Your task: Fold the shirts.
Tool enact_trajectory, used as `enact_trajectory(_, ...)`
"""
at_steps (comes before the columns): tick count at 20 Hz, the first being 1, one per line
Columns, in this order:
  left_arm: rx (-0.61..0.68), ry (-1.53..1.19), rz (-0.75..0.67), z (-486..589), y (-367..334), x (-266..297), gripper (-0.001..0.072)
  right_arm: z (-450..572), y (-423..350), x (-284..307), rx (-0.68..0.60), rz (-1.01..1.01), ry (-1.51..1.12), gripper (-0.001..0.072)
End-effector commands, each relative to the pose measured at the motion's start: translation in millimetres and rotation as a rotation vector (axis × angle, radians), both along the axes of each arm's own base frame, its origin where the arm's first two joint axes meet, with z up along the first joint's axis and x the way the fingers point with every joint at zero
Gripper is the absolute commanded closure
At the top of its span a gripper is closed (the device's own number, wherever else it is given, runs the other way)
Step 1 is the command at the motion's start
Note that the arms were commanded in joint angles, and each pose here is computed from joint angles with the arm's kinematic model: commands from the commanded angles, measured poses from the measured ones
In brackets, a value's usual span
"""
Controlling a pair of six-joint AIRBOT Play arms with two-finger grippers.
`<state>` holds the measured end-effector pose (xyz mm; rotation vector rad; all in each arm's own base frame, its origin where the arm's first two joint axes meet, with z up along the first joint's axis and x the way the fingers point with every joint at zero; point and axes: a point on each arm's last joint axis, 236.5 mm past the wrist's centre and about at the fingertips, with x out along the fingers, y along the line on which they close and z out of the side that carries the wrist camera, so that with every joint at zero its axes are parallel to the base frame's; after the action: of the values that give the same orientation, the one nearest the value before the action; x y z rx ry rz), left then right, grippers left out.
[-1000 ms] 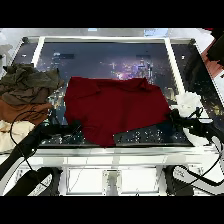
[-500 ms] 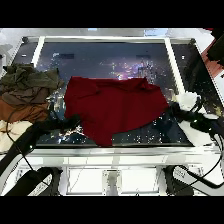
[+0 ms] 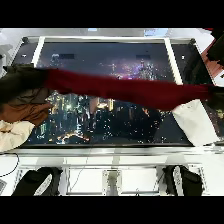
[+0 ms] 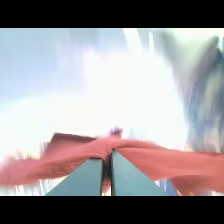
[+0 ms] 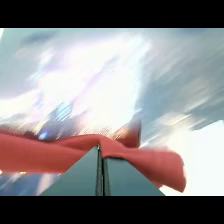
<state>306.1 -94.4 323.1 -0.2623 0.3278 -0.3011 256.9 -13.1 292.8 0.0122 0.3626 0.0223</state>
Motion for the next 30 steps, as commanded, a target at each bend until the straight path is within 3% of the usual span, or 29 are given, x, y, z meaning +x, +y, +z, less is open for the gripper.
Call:
enact_trajectory(1, 0.061, -0.279, 0.111, 114.4, 42.6, -71.1, 0.0698, 104.7, 1.3, -91.4, -0.215, -0.181, -0.300, 0.0692)
enact_trajectory(4, 0.145, -0.276, 0.096, 127.2, 45.0, -83.6, 0.0698, 158.8, 23.7, -97.5, -0.198, -0.119, -0.457, 0.0691)
enact_trajectory(6, 0.194, -0.194, 0.083, 105.5, 41.6, -60.5, 0.0698, 152.8, 28.0, -63.8, -0.099, -0.041, -0.413, 0.0691)
enact_trajectory(11, 0.411, 0.327, 0.032, -45.5, 38.7, 42.1, 0.0698, 68.2, 51.7, 68.7, 0.259, 0.343, -0.072, 0.0690)
enact_trajectory(14, 0.519, 0.541, 0.042, -140.2, 44.9, 110.4, 0.0697, -35.5, 44.1, 141.1, 0.363, 0.384, 0.211, 0.0690)
enact_trajectory(18, 0.537, 0.763, 0.014, -283.5, 32.6, 174.1, 0.0697, -207.6, 63.8, 191.1, 0.384, 0.367, 0.565, 0.0689)
enact_trajectory(22, 0.524, 0.914, 0.025, -367.6, 30.5, 180.8, 0.0697, -300.1, 83.9, 222.7, 0.380, 0.310, 0.646, 0.0690)
enact_trajectory(30, 0.642, 0.880, 0.025, -300.8, 53.2, 164.5, 0.0698, -239.5, 45.0, 232.7, 0.305, 0.281, 0.539, 0.0690)
